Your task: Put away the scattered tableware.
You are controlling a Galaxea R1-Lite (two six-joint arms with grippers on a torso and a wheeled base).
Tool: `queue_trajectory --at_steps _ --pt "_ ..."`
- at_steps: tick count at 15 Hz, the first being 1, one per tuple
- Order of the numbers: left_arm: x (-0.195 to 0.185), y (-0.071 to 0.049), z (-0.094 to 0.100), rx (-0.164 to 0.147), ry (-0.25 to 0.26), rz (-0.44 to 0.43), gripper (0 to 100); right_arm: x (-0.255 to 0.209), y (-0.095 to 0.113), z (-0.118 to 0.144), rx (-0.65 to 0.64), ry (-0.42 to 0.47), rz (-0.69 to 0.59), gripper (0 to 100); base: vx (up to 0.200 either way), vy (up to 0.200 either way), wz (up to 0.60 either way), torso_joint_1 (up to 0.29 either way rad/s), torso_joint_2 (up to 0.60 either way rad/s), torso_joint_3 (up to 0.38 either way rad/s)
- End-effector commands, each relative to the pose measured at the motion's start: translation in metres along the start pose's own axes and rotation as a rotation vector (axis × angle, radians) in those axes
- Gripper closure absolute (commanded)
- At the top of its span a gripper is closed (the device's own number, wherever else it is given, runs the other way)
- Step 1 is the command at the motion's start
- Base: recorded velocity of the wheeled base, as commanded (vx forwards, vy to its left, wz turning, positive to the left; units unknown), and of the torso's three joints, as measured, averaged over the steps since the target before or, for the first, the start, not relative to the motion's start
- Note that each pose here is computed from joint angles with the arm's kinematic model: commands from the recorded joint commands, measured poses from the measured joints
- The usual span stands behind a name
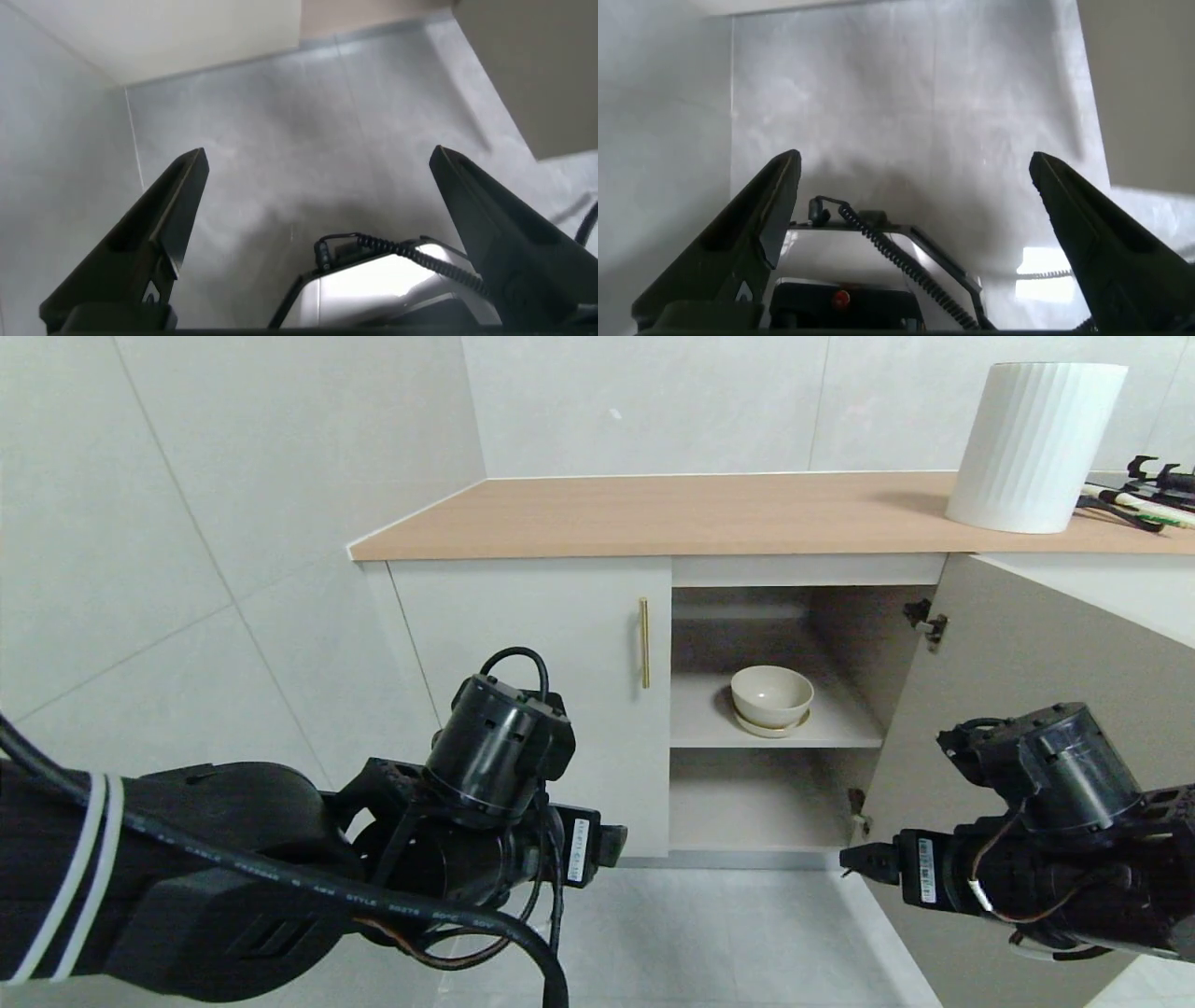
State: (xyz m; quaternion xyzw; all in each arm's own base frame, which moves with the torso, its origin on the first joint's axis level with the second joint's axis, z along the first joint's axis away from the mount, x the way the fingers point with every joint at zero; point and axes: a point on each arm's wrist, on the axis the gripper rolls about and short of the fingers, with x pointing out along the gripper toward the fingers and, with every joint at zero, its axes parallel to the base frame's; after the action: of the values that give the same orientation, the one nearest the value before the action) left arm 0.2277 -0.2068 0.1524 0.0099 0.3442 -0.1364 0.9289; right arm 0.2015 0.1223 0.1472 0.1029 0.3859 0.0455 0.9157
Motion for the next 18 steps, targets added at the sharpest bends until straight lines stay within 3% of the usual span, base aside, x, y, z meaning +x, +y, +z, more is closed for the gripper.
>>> queue_trajectory --at_steps 1,7,11,18 --pt "0.001 0.0 -0.001 0.0 0.003 0.002 0 0.0 0.0 -0.001 -0.002 0.002 0.001 0 0.0 0.0 0.0 0.0 0.0 0.0" --pt "-0.001 0.0 0.0 0.0 -0.002 0.002 0 -0.028 -0.004 -0.01 -0.025 0.014 0.021 0 0.0 0.0 0.0 0.0 0.0 0.0" --pt "-0.003 0.0 0.0 0.001 -0.011 0.006 0 -0.048 -0.018 -0.021 -0.024 0.009 0.024 0 0.0 0.0 0.0 0.0 0.0 0.0" --pt "-0.001 -0.001 0.0 0.004 -0.009 0.015 0 -0.053 -0.026 -0.031 -0.029 0.024 0.015 0 0.0 -0.2 0.0 0.003 0.0 0.002"
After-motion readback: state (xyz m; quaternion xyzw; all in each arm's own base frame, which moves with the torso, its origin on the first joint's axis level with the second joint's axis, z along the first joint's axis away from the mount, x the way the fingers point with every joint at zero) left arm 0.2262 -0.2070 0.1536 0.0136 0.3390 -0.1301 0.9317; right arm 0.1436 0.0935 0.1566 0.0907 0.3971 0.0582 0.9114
